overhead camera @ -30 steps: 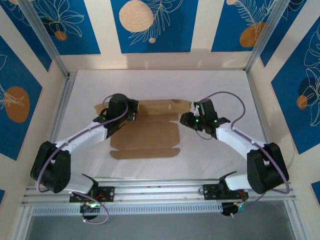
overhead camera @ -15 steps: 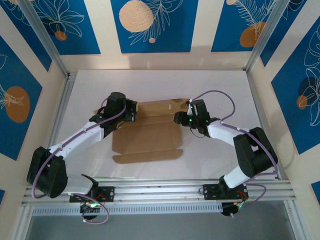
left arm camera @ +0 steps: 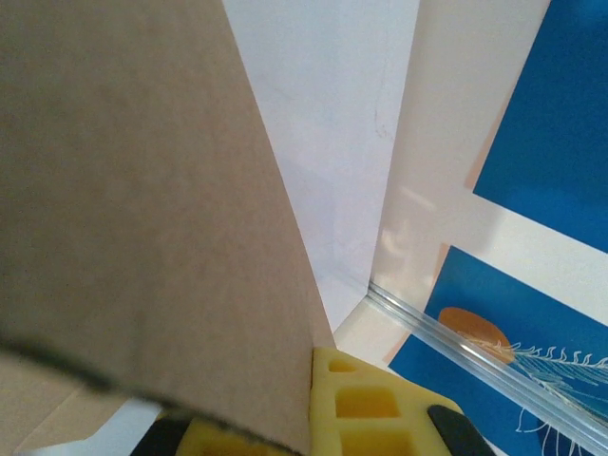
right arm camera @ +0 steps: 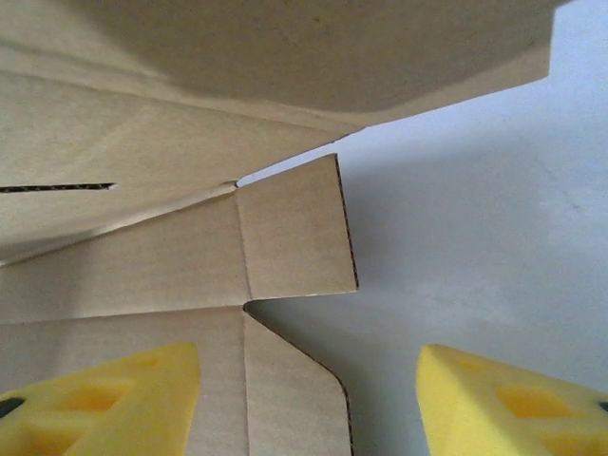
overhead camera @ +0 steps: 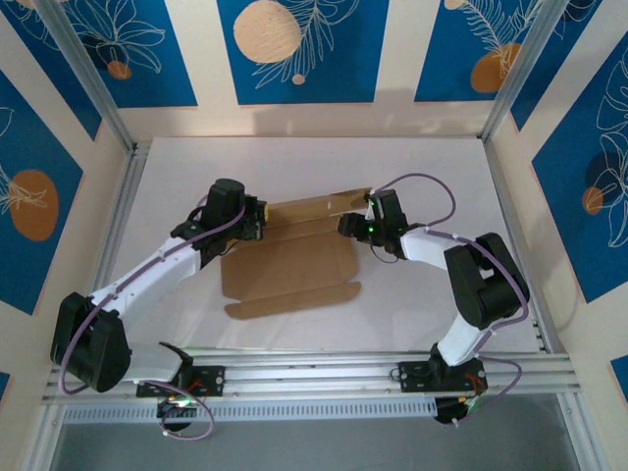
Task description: Fold the paper box
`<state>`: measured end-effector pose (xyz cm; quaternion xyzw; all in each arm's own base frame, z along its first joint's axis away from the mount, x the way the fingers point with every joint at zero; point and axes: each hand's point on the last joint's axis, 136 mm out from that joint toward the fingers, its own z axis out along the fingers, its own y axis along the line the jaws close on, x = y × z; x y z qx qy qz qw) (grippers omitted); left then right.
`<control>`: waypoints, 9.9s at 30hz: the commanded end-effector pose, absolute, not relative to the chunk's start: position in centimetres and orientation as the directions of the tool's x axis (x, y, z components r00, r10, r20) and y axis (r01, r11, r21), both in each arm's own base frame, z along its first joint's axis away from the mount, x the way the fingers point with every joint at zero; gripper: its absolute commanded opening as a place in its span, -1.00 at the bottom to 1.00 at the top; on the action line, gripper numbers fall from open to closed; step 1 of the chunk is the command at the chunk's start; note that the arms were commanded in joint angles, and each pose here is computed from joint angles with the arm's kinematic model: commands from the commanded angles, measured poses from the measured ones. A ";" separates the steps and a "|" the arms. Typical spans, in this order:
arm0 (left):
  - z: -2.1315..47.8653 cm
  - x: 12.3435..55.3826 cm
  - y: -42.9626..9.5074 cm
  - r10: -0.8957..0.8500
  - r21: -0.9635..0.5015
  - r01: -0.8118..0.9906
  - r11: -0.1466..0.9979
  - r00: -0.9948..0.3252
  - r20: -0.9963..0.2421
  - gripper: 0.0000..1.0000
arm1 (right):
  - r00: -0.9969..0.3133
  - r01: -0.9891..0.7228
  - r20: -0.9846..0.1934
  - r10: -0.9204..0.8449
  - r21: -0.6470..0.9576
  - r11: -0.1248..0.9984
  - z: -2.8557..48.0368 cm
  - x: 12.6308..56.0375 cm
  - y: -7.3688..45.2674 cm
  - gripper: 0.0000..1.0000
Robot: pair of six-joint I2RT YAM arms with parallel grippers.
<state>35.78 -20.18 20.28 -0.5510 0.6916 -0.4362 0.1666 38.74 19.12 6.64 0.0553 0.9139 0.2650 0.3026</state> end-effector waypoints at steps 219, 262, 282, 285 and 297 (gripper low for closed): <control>14.9 37.6 -18.5 -0.895 -0.752 -0.618 0.228 -0.437 0.088 -1.00 | -0.584 -0.758 -0.721 -0.372 0.322 0.567 13.1 33.6 27.6 0.06; 22.0 41.9 -24.5 -0.715 -0.970 -0.117 0.214 -0.695 -0.074 -1.00 | -0.454 -0.436 -0.831 -0.322 -0.108 0.893 12.8 44.6 23.0 -0.13; 19.2 38.1 -23.0 -0.670 -0.933 -0.009 0.360 -0.698 -0.252 -1.00 | -0.399 -0.564 -0.893 -0.208 0.060 0.824 14.2 39.4 22.5 0.23; 18.7 37.9 -22.9 -0.669 -0.932 -0.010 0.362 -0.699 -0.252 -1.00 | -0.400 -0.612 -0.895 -0.197 0.100 0.784 14.3 38.5 23.0 0.24; 17.4 37.7 -22.7 -0.667 -0.921 -0.008 0.389 -0.692 -0.276 -1.00 | -0.460 -0.633 -0.885 -0.062 0.278 0.723 15.4 37.1 21.5 0.26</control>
